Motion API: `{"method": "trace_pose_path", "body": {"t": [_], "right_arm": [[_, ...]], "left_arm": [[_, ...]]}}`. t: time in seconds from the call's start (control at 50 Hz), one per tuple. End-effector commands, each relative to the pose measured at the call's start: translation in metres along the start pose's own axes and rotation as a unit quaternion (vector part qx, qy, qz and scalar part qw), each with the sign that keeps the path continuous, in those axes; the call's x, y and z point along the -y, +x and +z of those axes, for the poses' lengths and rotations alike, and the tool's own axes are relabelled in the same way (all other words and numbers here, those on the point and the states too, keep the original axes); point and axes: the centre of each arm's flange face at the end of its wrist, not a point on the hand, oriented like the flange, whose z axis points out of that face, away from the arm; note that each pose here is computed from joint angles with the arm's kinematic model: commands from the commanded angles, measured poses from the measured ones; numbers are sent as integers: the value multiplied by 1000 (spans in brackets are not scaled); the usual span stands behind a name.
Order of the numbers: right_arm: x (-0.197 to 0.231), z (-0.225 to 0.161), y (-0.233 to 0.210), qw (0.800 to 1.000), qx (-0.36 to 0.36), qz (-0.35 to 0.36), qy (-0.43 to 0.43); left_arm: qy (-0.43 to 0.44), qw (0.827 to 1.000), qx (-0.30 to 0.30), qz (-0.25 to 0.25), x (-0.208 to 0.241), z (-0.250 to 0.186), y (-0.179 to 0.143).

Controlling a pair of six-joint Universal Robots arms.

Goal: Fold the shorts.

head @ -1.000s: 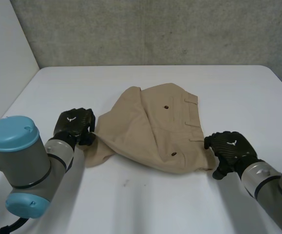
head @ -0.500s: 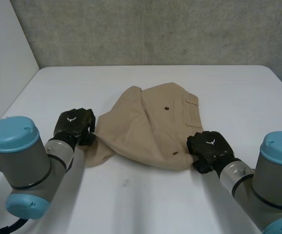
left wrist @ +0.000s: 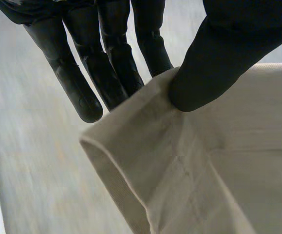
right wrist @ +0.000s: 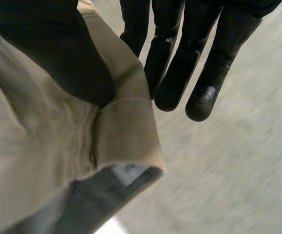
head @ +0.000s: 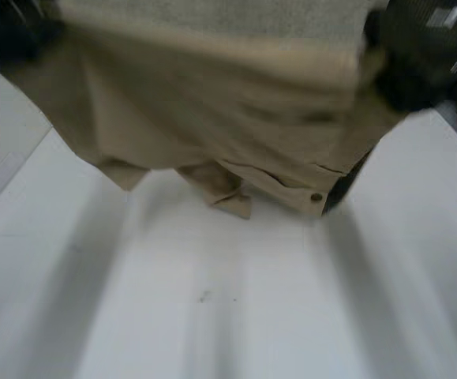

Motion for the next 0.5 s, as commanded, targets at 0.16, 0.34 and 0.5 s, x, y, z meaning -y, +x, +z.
{"method": "trace_pose_path", "body": {"t": [0.16,0.34,0.5], "right_arm": [[49,-7,21,1000,-13,-6,28],[-63,22,-31,987,78,22,-139],[-136,67,-63,983,86,29,-162]], "left_arm": [[54,998,-19,-2,46,-4,2],[-130,991,-25,-3,-83,22,7],[-215,976,-29,19,-205,54,11]]}}
